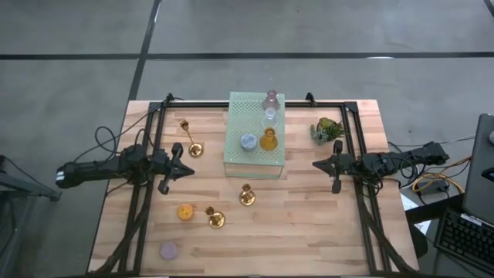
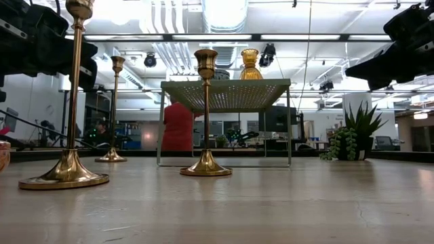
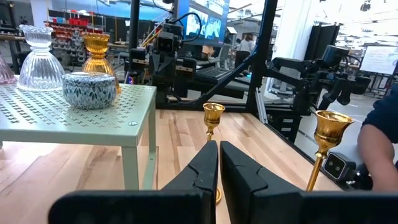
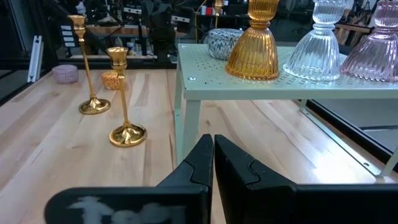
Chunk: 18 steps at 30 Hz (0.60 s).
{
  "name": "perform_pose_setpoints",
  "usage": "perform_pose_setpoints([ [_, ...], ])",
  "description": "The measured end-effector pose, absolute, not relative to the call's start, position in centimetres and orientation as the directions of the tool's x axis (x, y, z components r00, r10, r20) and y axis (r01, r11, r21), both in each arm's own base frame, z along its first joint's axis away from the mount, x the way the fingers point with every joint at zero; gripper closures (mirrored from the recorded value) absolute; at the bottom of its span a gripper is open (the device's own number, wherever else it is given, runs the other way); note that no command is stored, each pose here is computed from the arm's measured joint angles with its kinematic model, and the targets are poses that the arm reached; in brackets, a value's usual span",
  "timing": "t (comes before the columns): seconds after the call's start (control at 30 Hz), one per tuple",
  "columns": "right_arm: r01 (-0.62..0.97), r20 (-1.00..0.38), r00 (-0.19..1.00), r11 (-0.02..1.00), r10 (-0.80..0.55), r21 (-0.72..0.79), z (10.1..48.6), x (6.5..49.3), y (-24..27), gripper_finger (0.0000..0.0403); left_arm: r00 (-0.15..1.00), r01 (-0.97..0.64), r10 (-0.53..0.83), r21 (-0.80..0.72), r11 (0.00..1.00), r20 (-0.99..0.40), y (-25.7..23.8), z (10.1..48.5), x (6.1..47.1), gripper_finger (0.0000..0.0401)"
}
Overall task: Stock candles on shelf
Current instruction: Put the yellow scented candle and aligned it with the other white green scented candle on the shelf
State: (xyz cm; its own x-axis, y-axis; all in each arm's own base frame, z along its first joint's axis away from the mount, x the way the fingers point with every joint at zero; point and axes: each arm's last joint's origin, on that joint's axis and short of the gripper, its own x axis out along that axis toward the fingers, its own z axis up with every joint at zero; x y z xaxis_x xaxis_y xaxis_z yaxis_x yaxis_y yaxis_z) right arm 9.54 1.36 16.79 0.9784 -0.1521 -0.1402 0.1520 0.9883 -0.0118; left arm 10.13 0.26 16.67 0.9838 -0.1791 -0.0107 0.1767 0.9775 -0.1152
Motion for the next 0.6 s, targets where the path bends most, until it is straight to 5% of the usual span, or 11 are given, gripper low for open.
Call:
perform_pose_setpoints([
  [0.6,0.153,-0.140,0.978,0.988,-0.153,-0.011,16.8,9.5,1.3,0.0394,0.969,0.171,-0.103,-0.310,0.935,0.226,0.5,19.0,9.9,0.0380],
])
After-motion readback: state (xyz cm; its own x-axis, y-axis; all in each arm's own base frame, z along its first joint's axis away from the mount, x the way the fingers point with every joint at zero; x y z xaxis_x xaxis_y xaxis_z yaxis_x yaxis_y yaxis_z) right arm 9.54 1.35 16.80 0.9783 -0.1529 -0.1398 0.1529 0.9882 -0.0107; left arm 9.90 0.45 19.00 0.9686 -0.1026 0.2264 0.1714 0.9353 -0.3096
